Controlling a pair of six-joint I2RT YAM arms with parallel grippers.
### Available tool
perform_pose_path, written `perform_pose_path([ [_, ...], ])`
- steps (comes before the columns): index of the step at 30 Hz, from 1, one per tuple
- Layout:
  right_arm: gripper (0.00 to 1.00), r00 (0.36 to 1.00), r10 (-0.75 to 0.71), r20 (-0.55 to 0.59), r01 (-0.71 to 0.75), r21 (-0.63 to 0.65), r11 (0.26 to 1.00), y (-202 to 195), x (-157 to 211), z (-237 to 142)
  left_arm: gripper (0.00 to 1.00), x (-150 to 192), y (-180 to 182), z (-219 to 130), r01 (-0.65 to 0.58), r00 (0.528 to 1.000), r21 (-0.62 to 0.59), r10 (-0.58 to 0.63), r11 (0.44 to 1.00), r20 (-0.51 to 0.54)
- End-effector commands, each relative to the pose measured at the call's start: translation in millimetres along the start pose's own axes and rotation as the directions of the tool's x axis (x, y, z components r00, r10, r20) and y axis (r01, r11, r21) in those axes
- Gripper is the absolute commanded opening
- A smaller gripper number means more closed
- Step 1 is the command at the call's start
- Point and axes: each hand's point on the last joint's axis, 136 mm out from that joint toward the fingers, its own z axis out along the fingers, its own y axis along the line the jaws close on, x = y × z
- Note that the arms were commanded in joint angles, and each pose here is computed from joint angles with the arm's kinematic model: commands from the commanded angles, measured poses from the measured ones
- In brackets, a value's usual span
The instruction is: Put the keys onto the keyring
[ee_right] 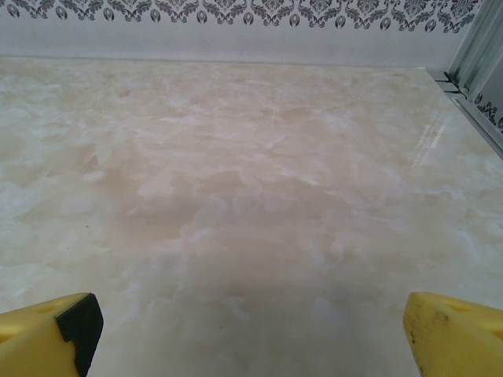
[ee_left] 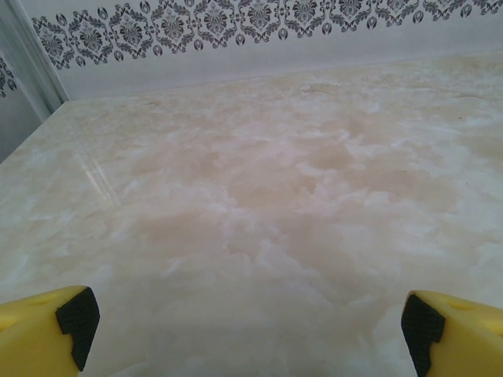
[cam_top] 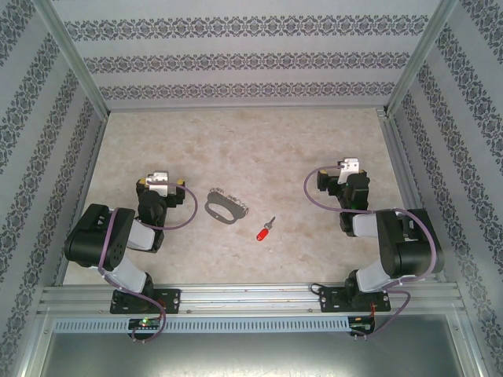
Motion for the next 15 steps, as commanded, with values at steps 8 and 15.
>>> perform_pose_path([
  [8,0.98,0.999,0.036,0.010,-0.035,-0.096,0.995,8,-11,1,1.00,-9,-4,2,-0.007,1.000,0.019,0.006,1.000,0.022],
  [15,0.98,0.997,0.036,-0.070,-0.040,-0.055,0.998,3,-41,-5,1.00,-23,3,2,0.001,1.000,-0.015,-0.001,1.000,0.001],
])
